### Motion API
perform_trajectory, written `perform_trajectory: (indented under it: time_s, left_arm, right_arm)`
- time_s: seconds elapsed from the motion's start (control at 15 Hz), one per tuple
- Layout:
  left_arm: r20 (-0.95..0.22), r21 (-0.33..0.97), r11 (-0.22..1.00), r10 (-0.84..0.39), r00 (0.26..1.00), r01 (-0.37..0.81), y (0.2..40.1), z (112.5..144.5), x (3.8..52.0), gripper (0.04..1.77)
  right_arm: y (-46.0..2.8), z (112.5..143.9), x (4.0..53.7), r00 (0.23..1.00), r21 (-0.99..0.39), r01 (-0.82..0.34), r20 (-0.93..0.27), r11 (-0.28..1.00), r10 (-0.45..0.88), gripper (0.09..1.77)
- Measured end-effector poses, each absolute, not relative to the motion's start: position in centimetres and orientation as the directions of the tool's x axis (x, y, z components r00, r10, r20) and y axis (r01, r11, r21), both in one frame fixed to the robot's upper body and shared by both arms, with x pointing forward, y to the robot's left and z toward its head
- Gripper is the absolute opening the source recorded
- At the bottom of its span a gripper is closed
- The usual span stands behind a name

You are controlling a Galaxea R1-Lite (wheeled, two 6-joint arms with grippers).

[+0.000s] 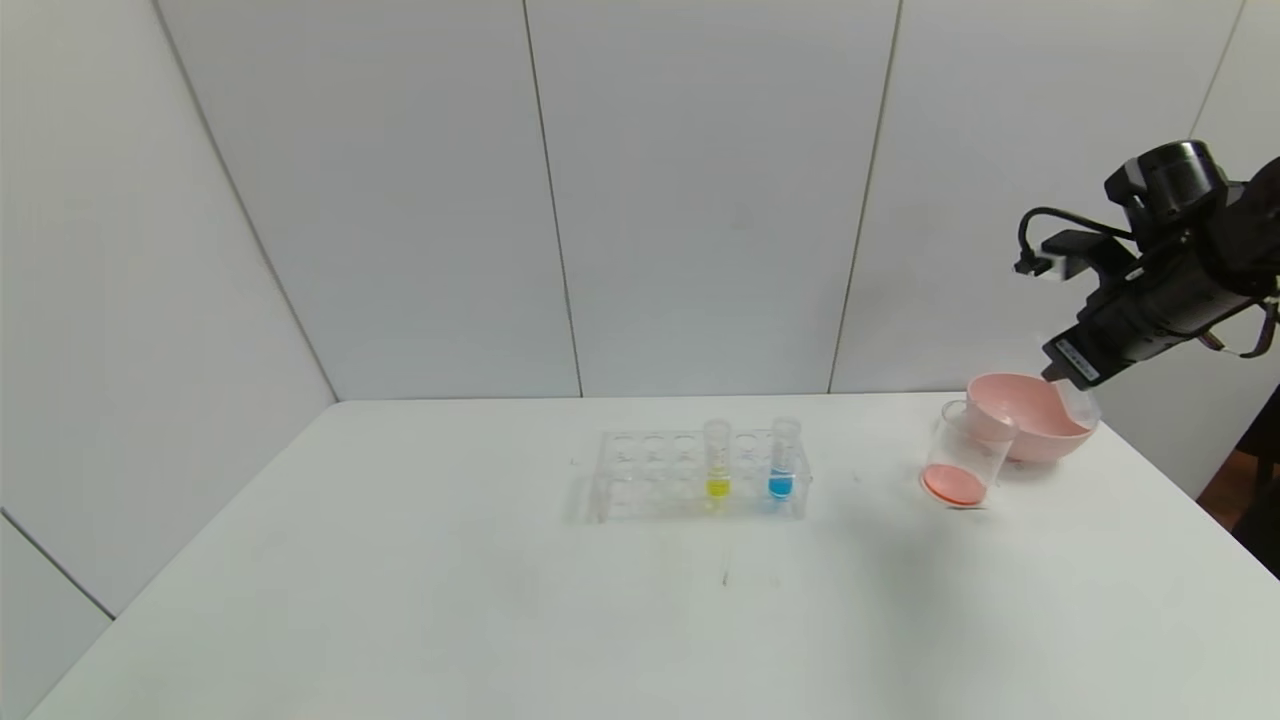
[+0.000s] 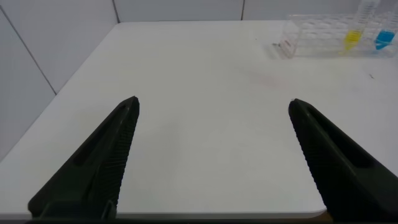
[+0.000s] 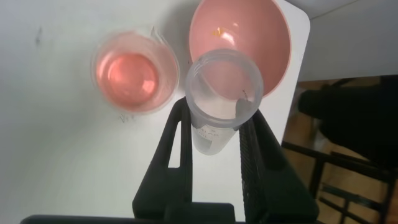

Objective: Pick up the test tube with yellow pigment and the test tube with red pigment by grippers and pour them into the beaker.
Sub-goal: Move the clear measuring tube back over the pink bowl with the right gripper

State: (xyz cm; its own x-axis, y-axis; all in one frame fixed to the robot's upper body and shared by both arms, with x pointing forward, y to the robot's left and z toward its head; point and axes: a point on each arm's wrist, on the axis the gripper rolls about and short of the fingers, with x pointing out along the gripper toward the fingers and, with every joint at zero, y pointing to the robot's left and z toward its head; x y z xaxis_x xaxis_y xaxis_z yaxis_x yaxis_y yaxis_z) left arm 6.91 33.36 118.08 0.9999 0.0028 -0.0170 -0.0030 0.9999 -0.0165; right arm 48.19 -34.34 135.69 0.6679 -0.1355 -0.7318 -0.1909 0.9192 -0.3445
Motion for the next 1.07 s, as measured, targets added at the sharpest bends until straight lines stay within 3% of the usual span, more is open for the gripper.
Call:
perform_trajectory:
  time_s: [0.2, 0.47, 0.67, 0.93, 1.07]
  left_arm:
    - [-0.017, -0.017, 1.000, 0.003, 1.000, -0.003, 33.4, 118.1, 6.9, 1.72]
    - [-0.017, -0.017, 1.000, 0.003, 1.000, -0.003, 33.4, 118.1, 6.9, 1.72]
    - [-0.017, -0.017, 1.000, 0.003, 1.000, -0.003, 33.4, 118.1, 6.9, 1.72]
    - [-0.017, -0.017, 1.000, 0.003, 1.000, -0.003, 33.4, 118.1, 6.9, 1.72]
    - [-0.017, -0.017, 1.000, 0.003, 1.000, -0.003, 33.4, 118.1, 6.9, 1.72]
  right_arm:
    - [-34.7, 137.0, 49.3, 0.784, -0.191, 0.009, -0.608, 0.981, -0.126, 0.50]
    - [-37.6, 137.5, 50.8, 0.874, -0.104, 0.114, -0.461, 0.988, -0.150, 0.50]
    - [-39.6, 135.6, 51.2, 0.902, -0.019, 0.061, -0.428, 0.998, -0.063, 0.50]
    - [-42.2, 133.0, 51.4, 0.981, -0.032, -0.033, -0.191, 0.999, 0.026, 0.50]
    - [-42.9, 130.4, 51.0, 0.981, -0.035, -0.039, -0.190, 0.999, 0.031, 0.50]
